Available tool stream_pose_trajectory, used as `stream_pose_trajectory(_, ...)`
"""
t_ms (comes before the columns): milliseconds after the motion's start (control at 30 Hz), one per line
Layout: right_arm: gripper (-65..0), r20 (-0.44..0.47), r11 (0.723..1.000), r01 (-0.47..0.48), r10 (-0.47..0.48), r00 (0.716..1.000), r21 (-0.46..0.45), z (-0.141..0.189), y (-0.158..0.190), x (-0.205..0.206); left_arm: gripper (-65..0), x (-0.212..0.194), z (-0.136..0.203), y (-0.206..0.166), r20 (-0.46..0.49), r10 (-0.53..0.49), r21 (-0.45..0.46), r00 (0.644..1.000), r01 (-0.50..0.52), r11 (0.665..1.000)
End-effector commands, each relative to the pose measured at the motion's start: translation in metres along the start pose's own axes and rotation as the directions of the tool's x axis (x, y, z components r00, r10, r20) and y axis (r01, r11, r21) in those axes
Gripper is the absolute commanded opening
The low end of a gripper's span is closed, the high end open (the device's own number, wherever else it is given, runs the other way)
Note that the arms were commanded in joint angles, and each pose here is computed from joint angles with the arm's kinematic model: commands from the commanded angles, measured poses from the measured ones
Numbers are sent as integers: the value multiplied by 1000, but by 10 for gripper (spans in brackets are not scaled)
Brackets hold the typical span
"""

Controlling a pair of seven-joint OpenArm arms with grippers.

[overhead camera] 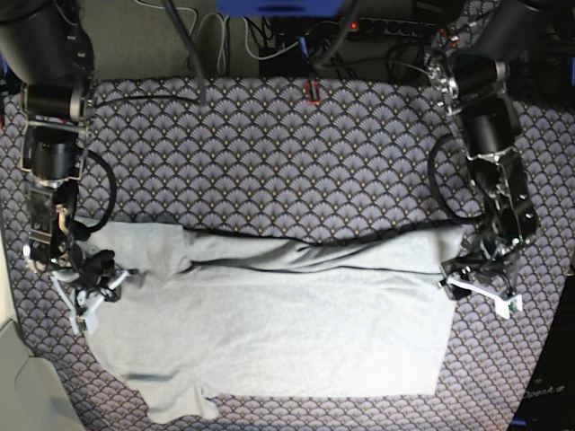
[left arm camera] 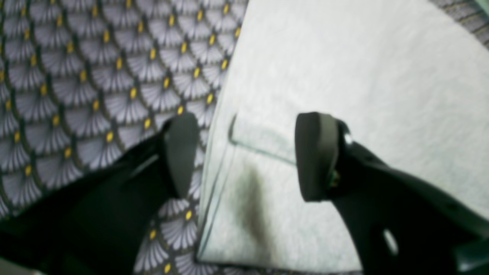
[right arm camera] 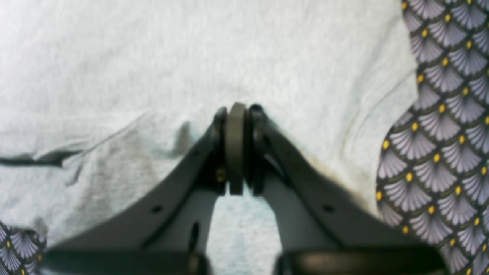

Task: Fold the T-shirt properly
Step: 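Lower the folded edge onto the shirt's middle with both grippers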

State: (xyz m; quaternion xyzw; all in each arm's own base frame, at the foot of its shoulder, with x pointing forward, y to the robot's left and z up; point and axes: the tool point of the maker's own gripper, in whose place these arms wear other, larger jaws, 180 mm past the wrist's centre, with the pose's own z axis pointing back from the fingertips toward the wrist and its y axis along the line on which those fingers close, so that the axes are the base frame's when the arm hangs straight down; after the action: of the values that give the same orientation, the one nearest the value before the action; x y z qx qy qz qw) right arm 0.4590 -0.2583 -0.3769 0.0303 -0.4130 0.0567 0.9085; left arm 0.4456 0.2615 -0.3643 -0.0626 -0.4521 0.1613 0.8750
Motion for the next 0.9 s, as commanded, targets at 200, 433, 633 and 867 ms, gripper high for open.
stream_pose_trajectory(200,-650,71,1000,-7,8,997,-14,6,-9,29,-245,5,-20,-13,40,56,-39,998,-54,998)
stream_pose_trajectory(433,-650,69,1000,-8,9,998,-17,7,-11,28,-245,-4,-26,-7,33,69,-29,997,-68,997)
stream_pose_trajectory(633,-650,68,1000,-7,8,998,-15,6,-10,27,-245,2,-27,-11,42,67,-36,997,-65,997)
stream_pose_trajectory(867,-650,49,1000,-6,7,999,-15,6,-10,16,-245,-2,-35,-16,52,90,-44,995,-88,995)
